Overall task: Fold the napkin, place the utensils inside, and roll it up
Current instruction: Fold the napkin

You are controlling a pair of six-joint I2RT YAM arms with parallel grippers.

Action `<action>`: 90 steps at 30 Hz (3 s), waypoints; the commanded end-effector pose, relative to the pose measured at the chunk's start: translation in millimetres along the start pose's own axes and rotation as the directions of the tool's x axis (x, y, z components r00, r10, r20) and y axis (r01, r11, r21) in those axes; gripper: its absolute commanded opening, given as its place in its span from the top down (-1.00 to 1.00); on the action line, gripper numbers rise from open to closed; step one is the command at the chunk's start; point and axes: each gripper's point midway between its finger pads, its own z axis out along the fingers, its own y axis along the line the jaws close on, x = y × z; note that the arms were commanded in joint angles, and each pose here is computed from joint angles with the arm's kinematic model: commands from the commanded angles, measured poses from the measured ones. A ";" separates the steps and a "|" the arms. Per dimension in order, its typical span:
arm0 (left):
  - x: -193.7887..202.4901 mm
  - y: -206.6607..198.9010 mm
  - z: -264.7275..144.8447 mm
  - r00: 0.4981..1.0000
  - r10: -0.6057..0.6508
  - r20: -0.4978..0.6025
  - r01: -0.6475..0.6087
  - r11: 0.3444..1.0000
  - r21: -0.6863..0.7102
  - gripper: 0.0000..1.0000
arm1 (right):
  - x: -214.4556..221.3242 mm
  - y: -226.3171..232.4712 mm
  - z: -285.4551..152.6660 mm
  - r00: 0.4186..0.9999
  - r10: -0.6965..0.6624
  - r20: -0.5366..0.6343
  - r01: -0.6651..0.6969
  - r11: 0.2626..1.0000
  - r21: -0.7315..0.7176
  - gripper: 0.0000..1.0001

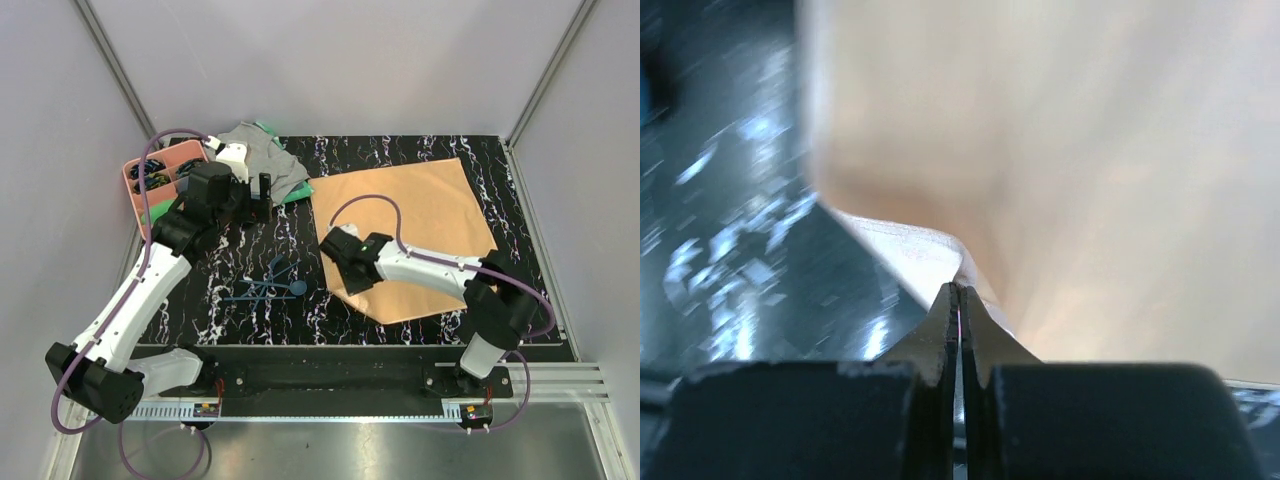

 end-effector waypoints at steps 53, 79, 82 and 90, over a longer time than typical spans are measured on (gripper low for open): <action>2.6 7.5 18.1 1.000 0.008 0.004 -0.008 0.999 -0.041 -0.97 | -266.8 -445.1 98.9 0.922 0.159 0.354 -0.343 0.760 0.552 1.00; 9.2 9.5 26.0 0.999 0.021 -0.024 -0.022 0.998 -0.054 -0.97 | -270.1 -494.1 113.4 0.886 0.183 0.425 -0.416 0.718 0.557 1.00; 9.9 9.5 26.9 0.999 0.020 -0.027 -0.021 0.998 -0.054 -0.97 | -269.1 -494.1 120.0 0.889 0.180 0.422 -0.411 0.722 0.556 1.00; 11.1 9.2 28.2 0.999 0.021 -0.031 -0.022 0.998 -0.053 -0.97 | -278.6 -494.2 127.0 0.883 0.150 0.445 -0.398 0.742 0.540 1.00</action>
